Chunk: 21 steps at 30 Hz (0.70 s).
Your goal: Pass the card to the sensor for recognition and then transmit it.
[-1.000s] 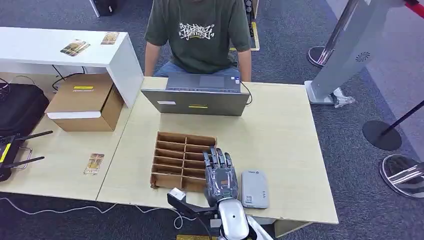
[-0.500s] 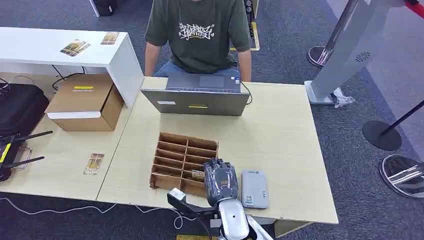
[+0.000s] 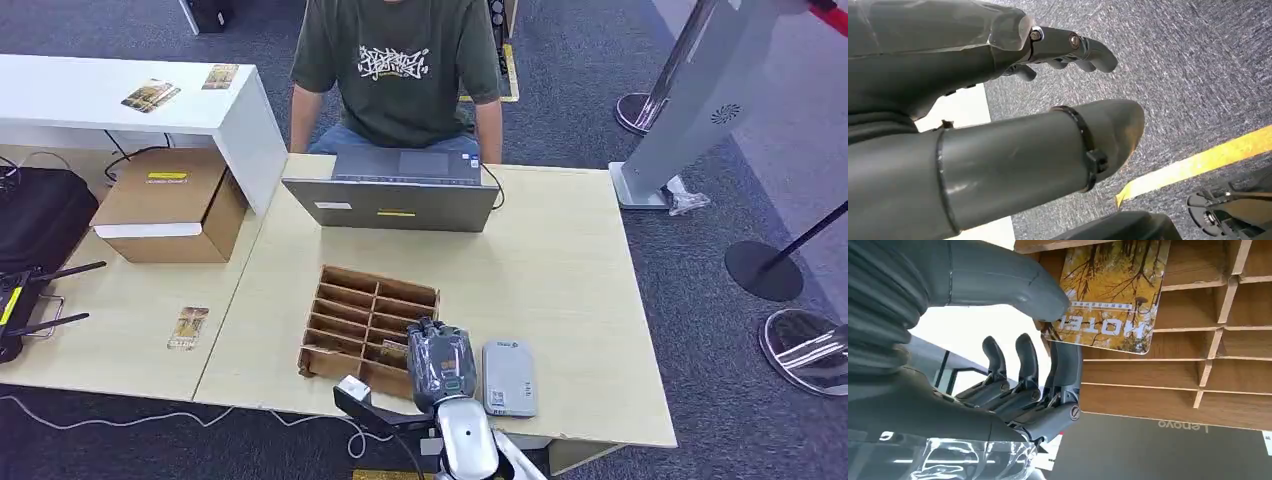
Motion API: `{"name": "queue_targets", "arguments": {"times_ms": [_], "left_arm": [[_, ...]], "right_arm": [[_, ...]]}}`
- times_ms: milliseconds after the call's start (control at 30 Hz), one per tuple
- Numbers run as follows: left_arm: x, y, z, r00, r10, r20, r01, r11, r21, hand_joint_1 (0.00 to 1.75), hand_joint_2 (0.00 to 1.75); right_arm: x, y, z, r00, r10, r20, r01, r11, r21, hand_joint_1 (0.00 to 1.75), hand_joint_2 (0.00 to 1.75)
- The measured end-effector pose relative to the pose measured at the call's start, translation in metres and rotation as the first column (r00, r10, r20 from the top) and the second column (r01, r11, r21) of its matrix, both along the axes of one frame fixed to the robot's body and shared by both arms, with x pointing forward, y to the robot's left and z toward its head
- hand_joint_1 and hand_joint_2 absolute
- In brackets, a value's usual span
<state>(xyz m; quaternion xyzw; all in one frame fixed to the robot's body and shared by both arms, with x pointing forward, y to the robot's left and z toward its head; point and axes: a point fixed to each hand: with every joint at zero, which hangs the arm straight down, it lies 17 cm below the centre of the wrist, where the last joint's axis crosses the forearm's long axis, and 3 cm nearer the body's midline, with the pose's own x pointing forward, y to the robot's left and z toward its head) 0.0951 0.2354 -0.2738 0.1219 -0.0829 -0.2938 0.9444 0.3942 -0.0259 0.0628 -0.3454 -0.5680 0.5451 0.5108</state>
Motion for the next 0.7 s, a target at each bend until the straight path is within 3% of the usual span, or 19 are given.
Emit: {"name": "queue_targets", "arguments": {"times_ms": [67, 133, 233, 700], "left_arm": [[0.000, 0.000, 0.000, 1.000, 0.000, 0.000, 0.000, 1.000, 0.000, 0.00, 0.00], [0.000, 0.000, 0.000, 1.000, 0.001, 0.000, -0.001, 1.000, 0.000, 0.00, 0.00], [0.000, 0.000, 0.000, 1.000, 0.001, 0.000, -0.001, 1.000, 0.000, 0.00, 0.00], [-0.003, 0.001, 0.000, 1.000, 0.003, 0.002, -0.003, 1.000, 0.007, 0.00, 0.00]], "right_arm": [[0.000, 0.000, 0.000, 1.000, 0.000, 0.000, 0.000, 1.000, 0.000, 1.34, 1.75], [0.000, 0.001, 0.000, 1.000, 0.000, -0.002, 0.000, 1.000, 0.005, 1.57, 1.75], [0.001, 0.000, 0.001, 1.000, -0.004, -0.006, 0.004, 1.000, 0.016, 1.75, 1.75], [0.012, -0.043, 0.027, 0.987, -0.150, 0.054, 0.146, 0.987, 0.067, 1.73, 1.75]]}}
